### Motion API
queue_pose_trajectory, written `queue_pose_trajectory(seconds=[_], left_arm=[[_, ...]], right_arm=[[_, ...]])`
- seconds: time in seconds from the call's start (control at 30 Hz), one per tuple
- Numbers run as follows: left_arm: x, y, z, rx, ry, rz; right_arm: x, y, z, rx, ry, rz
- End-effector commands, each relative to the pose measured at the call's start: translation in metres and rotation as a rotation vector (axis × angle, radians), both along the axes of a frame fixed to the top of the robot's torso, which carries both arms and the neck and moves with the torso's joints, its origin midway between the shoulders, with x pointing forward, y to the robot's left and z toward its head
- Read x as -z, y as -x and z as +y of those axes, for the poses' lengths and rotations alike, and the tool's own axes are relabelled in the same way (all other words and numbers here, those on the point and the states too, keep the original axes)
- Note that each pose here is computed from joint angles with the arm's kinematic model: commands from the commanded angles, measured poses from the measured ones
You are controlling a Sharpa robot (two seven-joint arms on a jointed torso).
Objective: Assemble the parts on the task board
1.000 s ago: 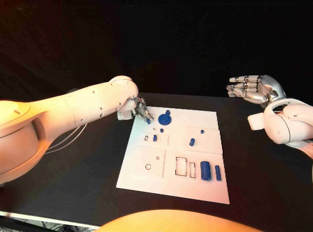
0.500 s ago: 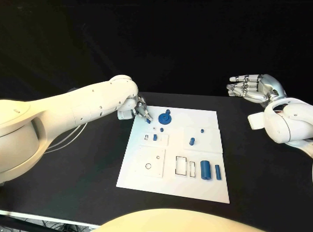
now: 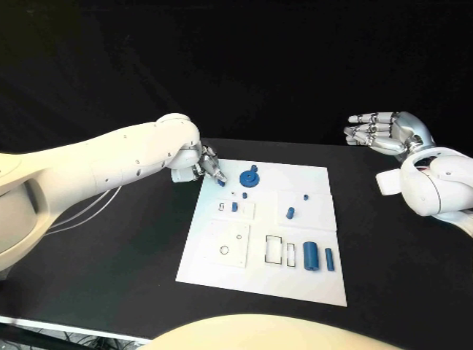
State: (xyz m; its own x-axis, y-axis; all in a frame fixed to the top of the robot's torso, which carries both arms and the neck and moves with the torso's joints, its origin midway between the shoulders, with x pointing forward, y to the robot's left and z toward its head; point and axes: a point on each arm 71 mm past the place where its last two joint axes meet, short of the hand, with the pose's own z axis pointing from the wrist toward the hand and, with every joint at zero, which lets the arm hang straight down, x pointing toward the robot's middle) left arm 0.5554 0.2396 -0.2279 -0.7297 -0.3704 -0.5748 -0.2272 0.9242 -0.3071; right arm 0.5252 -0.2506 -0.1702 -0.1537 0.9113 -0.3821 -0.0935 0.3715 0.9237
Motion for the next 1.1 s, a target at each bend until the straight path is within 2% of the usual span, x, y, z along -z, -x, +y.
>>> queue_pose_trajectory(seconds=[0.03,0.43,0.57,0.73,0.9,1.1], left_arm=[[-0.0049,0.0058,-0.003,-0.013,0.057,-0.026],[-0.0149,0.0317,-0.001,-0.010,0.057,-0.091],[-0.0145,0.0394,-0.001,0.003,0.044,-0.110],[-0.0131,0.0483,-0.006,0.054,-0.001,-0.119],[-0.0110,0.0526,-0.008,0.075,-0.025,-0.117],[-0.0048,0.0576,-0.008,0.074,-0.032,-0.113]], right_arm=[[-0.001,0.001,0.001,-0.018,-0.001,-0.011],[-0.001,0.001,-0.001,-0.016,-0.001,-0.011],[-0.001,0.001,-0.001,-0.015,-0.001,-0.011],[0.000,0.002,-0.002,-0.015,-0.001,-0.010],[0.000,0.002,-0.002,-0.014,-0.001,-0.012],[0.000,0.002,-0.002,-0.011,-0.001,-0.014]])
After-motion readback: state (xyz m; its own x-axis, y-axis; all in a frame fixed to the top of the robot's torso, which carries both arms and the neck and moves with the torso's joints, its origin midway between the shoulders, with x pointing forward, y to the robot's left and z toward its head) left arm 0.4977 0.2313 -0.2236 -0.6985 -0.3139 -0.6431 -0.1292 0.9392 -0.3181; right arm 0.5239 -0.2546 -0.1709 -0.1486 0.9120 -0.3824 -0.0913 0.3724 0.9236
